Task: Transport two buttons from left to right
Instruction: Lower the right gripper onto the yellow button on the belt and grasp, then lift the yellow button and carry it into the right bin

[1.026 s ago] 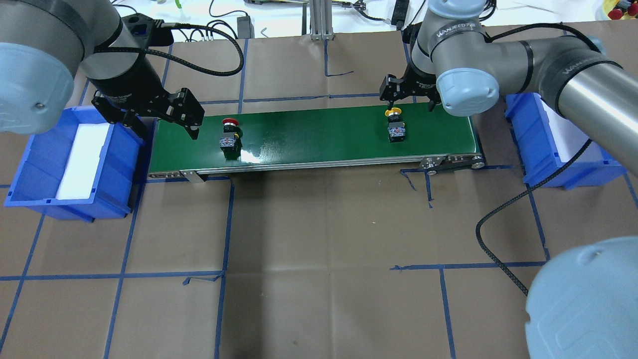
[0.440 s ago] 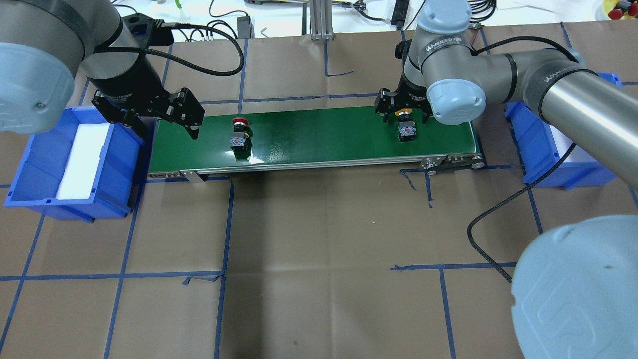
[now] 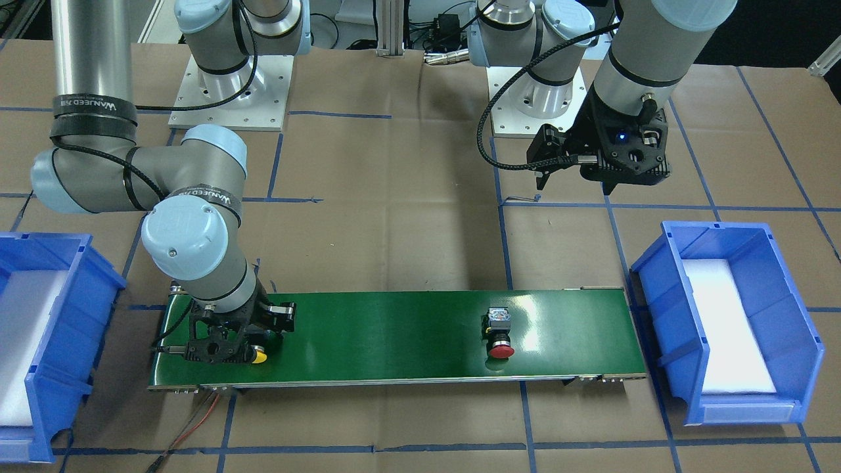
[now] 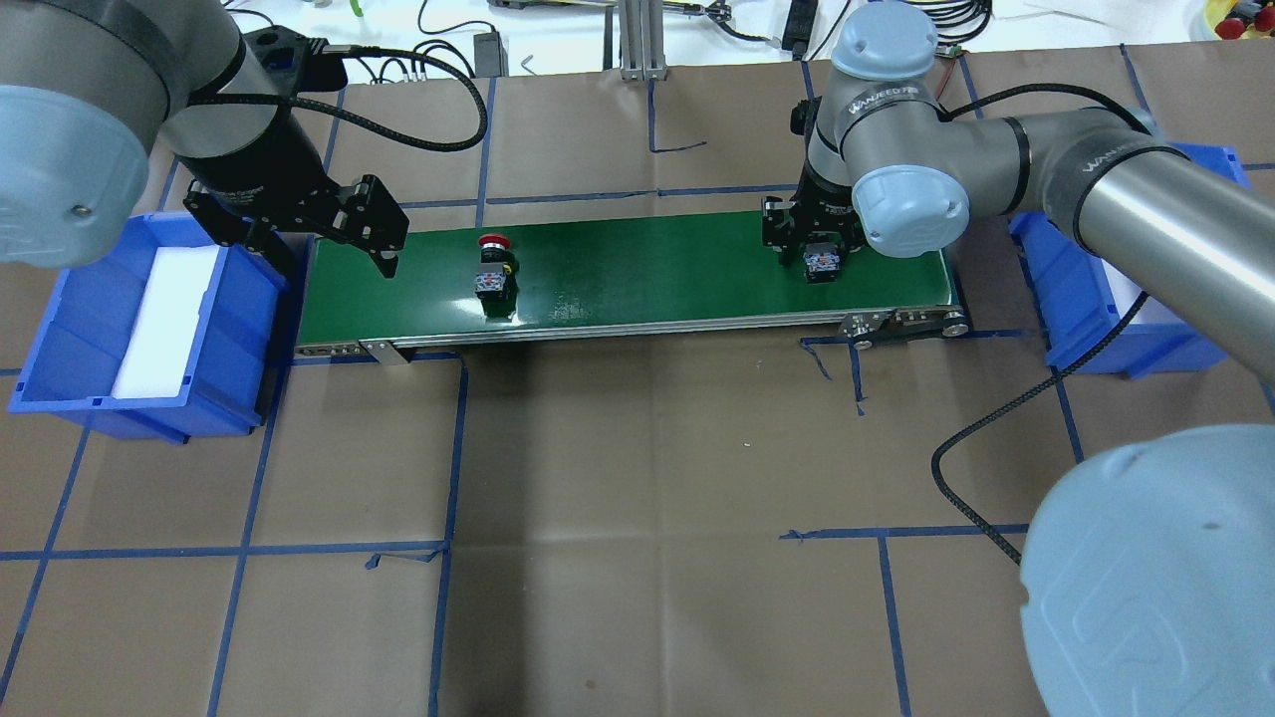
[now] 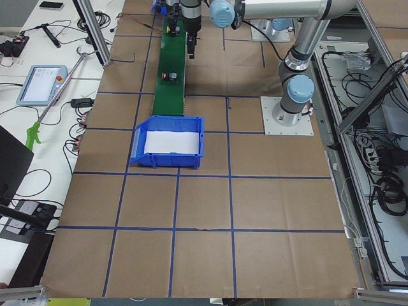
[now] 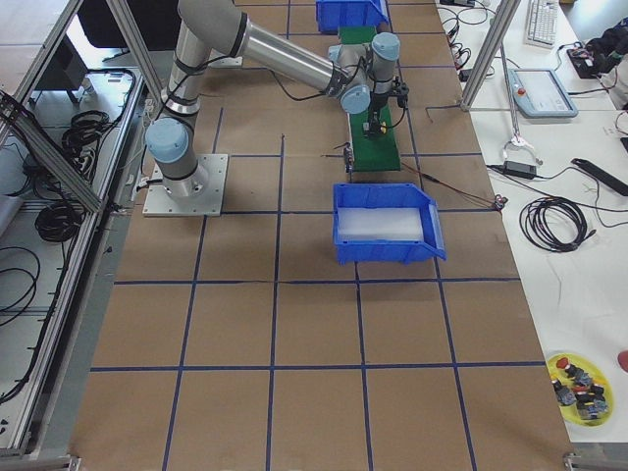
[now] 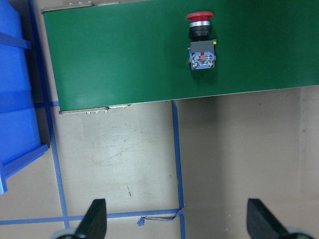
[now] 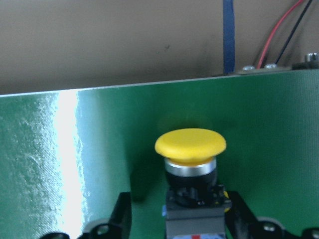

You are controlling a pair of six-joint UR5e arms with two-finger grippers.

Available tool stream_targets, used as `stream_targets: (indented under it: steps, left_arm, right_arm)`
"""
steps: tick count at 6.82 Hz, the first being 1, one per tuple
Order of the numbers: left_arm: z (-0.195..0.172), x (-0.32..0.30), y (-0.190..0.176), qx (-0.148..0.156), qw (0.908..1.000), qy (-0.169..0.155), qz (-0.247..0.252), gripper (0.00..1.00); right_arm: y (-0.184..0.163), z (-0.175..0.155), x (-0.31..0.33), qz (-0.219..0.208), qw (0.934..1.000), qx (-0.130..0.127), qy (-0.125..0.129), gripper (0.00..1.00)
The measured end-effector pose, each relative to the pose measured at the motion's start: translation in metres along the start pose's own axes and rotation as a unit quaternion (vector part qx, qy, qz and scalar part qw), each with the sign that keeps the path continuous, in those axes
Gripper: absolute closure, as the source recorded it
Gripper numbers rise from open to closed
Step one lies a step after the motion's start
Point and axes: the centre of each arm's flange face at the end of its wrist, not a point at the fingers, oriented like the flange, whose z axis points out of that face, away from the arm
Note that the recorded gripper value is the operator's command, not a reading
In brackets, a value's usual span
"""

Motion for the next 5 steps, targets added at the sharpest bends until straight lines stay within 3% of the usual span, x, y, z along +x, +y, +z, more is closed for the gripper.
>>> stream_targets:
  steps: [2, 3, 5]
  left_arm:
    - [-0.001, 0.000, 0.000, 0.001, 1.0000, 0.000, 0.000, 0.00]
    - [-0.001, 0.000, 0.000, 0.001, 1.0000, 0.000, 0.000, 0.00]
    - [-0.001, 0.000, 0.000, 0.002, 1.0000, 0.000, 0.000, 0.00]
  right_arm:
    - [0.000, -0.017, 0.013, -0.002, 0.9997, 0.002, 0.026, 0.97]
    - [0.002, -0.043, 0.027, -0.008, 0.9991, 0.015, 0.038, 0.96]
    - [0.005, -0.128, 0.091, -0.020, 0.9979, 0.040, 0.047, 0.95]
